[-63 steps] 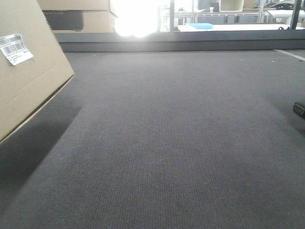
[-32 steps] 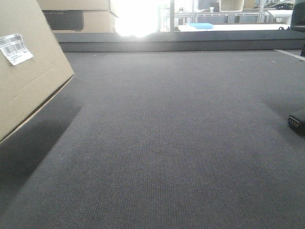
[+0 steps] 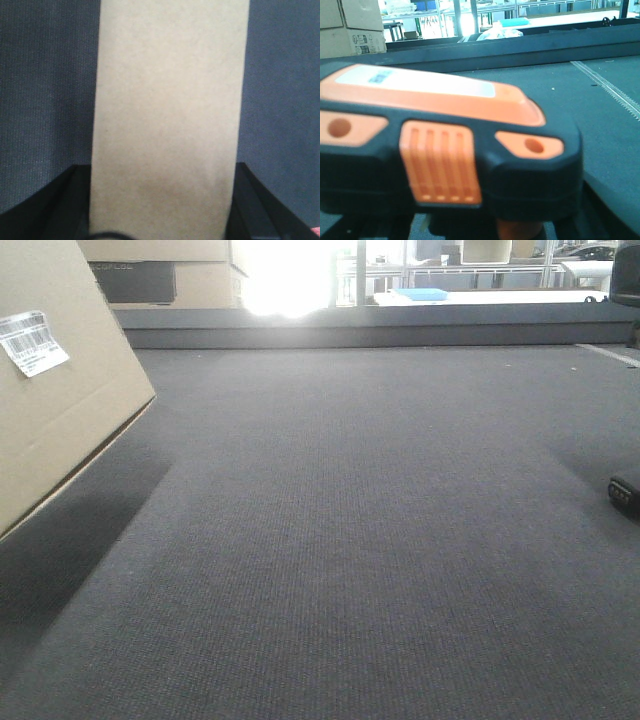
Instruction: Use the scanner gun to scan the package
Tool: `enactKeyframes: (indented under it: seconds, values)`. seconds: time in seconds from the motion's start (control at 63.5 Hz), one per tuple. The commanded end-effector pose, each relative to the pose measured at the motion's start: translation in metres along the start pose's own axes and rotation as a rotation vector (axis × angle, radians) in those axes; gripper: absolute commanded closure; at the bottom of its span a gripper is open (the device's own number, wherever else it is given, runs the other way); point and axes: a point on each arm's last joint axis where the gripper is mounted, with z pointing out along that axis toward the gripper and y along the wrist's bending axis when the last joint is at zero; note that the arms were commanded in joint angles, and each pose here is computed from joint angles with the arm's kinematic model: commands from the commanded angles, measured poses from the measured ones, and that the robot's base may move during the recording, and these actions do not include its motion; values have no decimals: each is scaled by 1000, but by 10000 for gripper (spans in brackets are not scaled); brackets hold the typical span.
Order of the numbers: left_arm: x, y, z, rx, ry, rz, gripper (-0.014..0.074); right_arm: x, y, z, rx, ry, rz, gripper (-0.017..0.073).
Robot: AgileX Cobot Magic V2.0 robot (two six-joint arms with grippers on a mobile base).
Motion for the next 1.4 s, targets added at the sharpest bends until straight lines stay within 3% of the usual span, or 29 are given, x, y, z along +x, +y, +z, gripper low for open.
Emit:
enactKeyframes:
  seconds: [0.0,0.536,0.851,1.386]
  values:
    - [0,-1,-3,12,-14,-1,309,-9,1,0,-9,-84,-3,156]
    - [0,-1,-3,12,-14,-1,309,-1,1,1,-5,4,-2,149]
    - [0,-1,-3,12,-14,-1,309,6,0,0,-3,82,-2,-6]
    - [0,-1,-3,12,-14,-1,309,21,-6,-25,1,121,-16,-2]
